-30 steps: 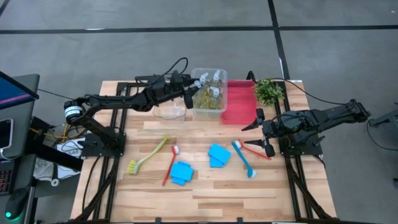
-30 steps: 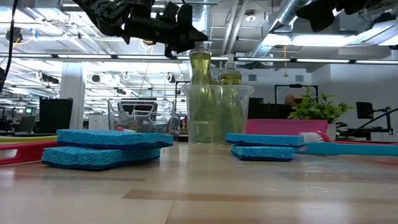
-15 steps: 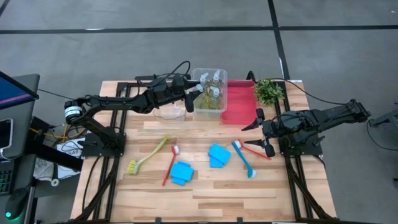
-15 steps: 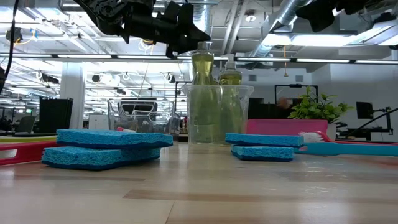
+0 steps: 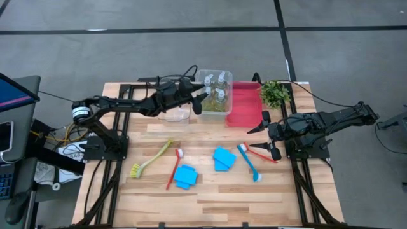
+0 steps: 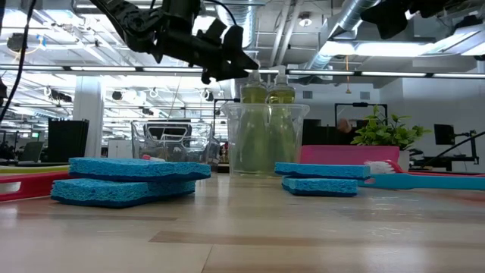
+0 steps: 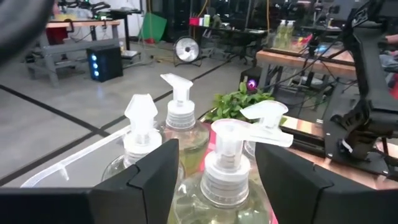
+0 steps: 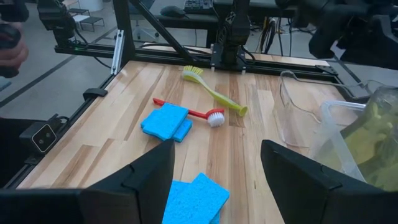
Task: Pick & Place Kitchen Sink Supplies
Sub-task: Put the green dish soap into the white bin, then put the red dish brush into the pink bin
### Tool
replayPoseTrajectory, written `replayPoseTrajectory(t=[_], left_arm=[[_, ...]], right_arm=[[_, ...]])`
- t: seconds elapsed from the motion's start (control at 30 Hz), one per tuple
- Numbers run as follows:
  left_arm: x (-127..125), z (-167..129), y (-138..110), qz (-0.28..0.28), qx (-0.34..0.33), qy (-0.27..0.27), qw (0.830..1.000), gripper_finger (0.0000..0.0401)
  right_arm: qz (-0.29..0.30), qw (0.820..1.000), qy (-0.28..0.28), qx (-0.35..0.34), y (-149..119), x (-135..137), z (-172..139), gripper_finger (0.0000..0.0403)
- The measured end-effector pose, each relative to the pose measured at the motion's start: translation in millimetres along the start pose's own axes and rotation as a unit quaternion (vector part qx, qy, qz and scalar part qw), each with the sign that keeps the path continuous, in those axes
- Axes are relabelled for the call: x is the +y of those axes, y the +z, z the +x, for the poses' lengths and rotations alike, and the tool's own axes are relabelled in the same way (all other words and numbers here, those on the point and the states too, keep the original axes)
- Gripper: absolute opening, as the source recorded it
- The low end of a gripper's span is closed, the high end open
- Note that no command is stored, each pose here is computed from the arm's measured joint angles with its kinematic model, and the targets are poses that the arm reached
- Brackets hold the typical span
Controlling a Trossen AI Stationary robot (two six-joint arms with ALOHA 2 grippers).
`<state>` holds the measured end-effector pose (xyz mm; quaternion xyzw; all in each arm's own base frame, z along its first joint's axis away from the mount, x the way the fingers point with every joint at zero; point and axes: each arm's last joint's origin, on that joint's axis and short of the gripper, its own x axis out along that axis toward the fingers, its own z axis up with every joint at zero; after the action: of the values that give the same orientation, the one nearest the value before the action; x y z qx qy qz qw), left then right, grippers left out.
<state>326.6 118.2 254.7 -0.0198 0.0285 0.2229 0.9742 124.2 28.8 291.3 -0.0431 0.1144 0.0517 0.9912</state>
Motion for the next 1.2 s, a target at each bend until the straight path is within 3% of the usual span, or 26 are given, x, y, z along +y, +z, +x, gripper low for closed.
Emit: replayPoseTrajectory(t=[0.33, 0.87, 1.2], left_arm=[[-4, -5, 7, 0.005, -0.008, 0.003, 1.0, 0.0243], [-16, -11, 2, 0.044, 0.04, 0.046, 0.997, 0.0314], [-16, -11, -3, 0.07, 0.064, 0.045, 0.994, 0.0322]], right_arm=[[0.0, 1.0, 0.0, 0.001, 0, 0, 0, 0.0232], [0.002, 1.0, -0.003, 0.003, -1, -1, 0, 0.0232], [0.001, 1.0, -0.003, 0.003, -1, -1, 0, 0.0232]])
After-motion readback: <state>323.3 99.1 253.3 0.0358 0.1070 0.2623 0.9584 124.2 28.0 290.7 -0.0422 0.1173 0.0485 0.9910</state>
